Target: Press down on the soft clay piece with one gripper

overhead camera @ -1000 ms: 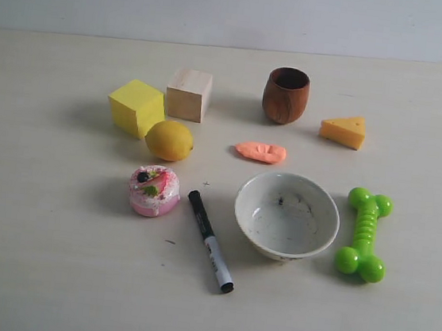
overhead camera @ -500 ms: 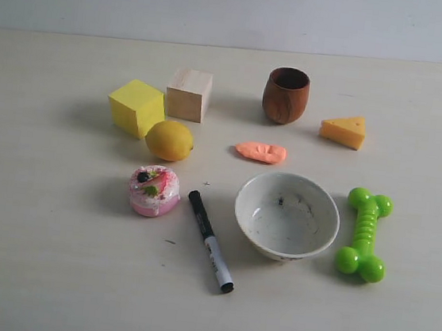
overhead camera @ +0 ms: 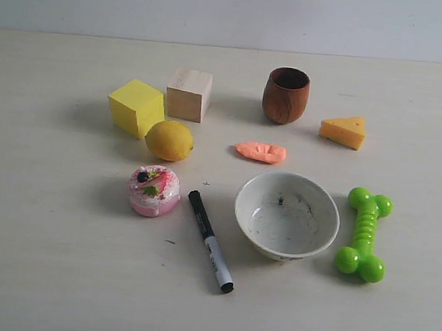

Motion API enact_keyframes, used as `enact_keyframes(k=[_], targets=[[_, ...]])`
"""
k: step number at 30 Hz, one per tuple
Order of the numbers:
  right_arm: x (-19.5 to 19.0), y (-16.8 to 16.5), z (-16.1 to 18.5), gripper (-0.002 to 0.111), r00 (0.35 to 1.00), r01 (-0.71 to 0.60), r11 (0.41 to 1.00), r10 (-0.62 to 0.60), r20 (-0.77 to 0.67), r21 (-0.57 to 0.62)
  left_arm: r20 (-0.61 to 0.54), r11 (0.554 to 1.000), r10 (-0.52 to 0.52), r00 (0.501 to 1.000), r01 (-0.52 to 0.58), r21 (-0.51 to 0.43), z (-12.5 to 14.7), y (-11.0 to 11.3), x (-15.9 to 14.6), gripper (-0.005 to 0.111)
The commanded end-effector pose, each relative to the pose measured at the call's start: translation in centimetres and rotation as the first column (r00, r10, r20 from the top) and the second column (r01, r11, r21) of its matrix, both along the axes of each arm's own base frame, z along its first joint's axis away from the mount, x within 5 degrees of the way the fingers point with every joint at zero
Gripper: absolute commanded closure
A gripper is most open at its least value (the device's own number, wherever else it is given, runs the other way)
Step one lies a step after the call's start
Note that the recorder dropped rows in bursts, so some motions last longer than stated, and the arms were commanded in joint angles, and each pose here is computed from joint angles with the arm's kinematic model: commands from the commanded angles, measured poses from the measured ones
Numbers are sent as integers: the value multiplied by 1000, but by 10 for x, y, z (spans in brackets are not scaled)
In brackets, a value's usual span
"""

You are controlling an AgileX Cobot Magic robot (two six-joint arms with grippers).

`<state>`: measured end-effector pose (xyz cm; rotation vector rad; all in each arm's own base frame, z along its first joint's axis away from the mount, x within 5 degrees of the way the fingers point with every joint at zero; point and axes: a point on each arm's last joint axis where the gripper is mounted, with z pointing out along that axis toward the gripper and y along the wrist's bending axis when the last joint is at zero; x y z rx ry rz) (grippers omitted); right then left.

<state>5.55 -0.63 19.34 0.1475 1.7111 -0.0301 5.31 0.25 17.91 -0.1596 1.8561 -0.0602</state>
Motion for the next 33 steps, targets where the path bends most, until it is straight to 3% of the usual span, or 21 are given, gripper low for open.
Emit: enact_keyframes(k=[1, 8, 33], targets=[[-1, 0, -4, 108, 999, -8, 999, 7, -32, -41, 14, 1000, -5, 1000, 5, -2, 1, 0, 0, 107], [-2, 0, -9, 108, 996, -8, 999, 4, -91, -35, 14, 1000, -5, 1000, 5, -2, 1, 0, 0, 107], [-2, 0, -9, 108, 996, -6, 1000, 3, -91, -29, 14, 1000, -5, 1000, 5, -2, 1, 0, 0, 107]])
